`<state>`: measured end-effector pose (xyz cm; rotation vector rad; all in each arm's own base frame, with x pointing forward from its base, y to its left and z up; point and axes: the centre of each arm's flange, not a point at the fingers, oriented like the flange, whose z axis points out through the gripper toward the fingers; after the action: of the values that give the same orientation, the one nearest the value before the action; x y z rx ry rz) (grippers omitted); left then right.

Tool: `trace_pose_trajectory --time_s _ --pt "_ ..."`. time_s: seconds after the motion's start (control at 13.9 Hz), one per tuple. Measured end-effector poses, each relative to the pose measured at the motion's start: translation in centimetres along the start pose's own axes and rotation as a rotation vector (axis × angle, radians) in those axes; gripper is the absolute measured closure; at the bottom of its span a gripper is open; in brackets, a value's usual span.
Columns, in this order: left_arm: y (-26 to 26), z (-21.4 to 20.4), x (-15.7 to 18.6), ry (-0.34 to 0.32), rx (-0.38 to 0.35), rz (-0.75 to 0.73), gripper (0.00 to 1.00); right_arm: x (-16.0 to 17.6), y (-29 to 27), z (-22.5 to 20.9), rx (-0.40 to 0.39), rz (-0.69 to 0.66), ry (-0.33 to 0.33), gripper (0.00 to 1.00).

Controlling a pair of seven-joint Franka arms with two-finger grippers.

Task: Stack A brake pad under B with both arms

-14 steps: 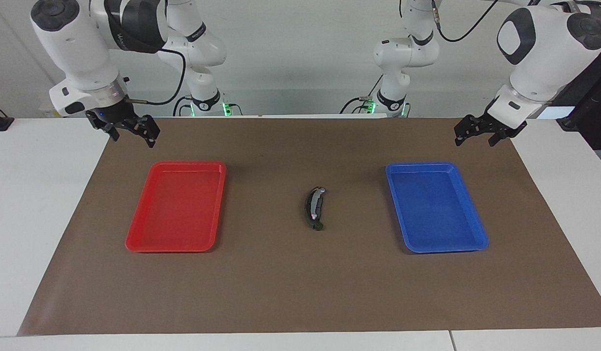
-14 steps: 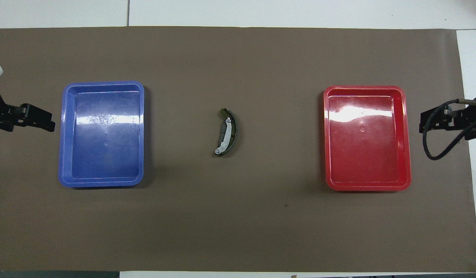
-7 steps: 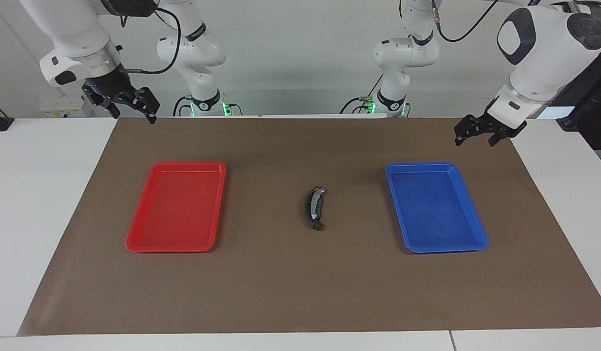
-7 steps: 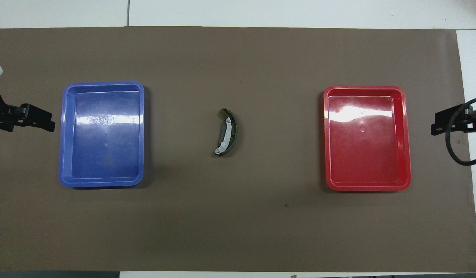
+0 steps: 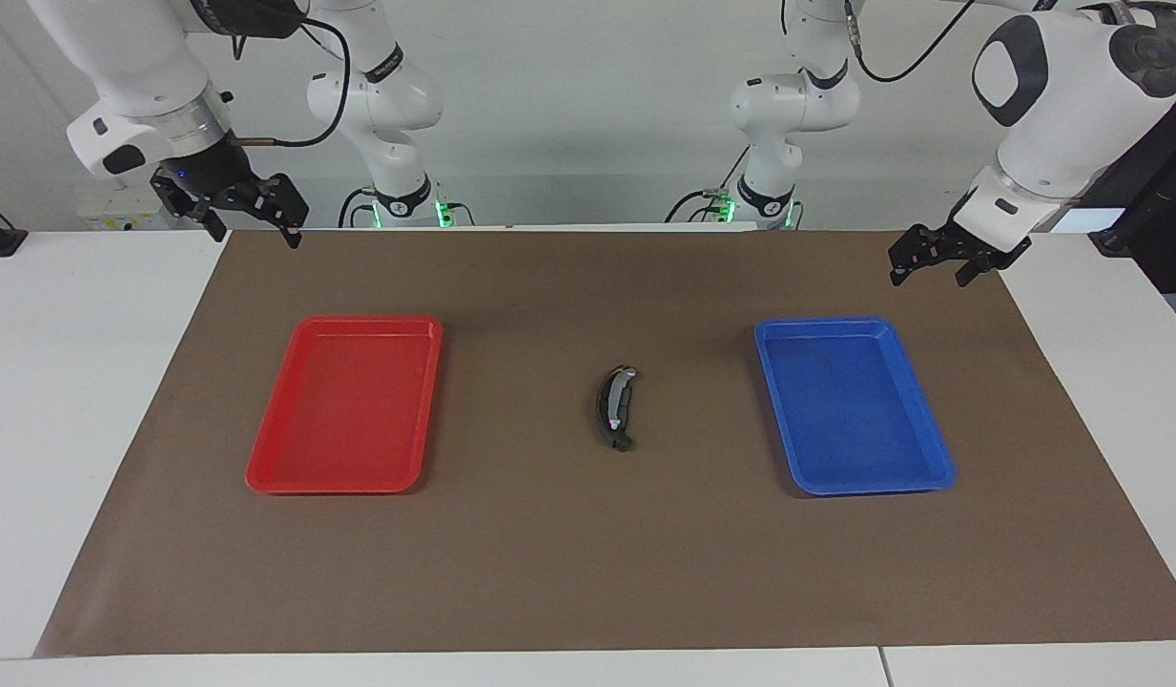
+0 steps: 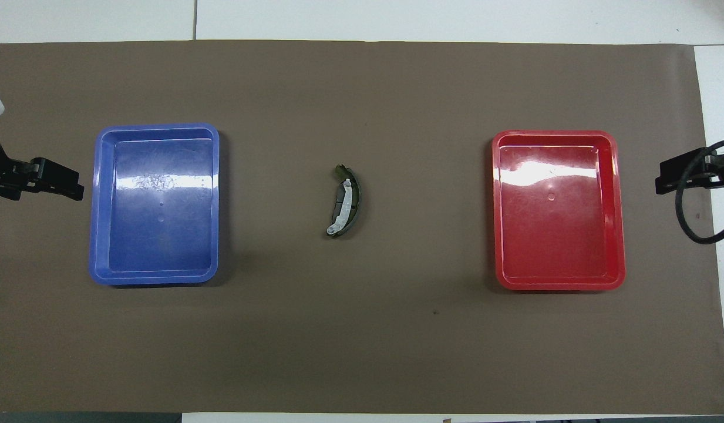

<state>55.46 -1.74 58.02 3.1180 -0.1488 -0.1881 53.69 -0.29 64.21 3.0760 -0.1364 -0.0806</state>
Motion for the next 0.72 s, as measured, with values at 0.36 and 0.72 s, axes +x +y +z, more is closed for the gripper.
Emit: trace_pose_trajectory --time_s 0.36,0.72 --pt "0.0 0.0 0.0 0.000 0.000 0.000 0.00 0.0 -2.3 0.0 -0.024 -0.045 0.014 0.00" --pt "0.0 0.0 0.0 0.000 0.000 0.000 0.00 0.1 -1.1 0.1 0.000 -0.021 0.007 0.00"
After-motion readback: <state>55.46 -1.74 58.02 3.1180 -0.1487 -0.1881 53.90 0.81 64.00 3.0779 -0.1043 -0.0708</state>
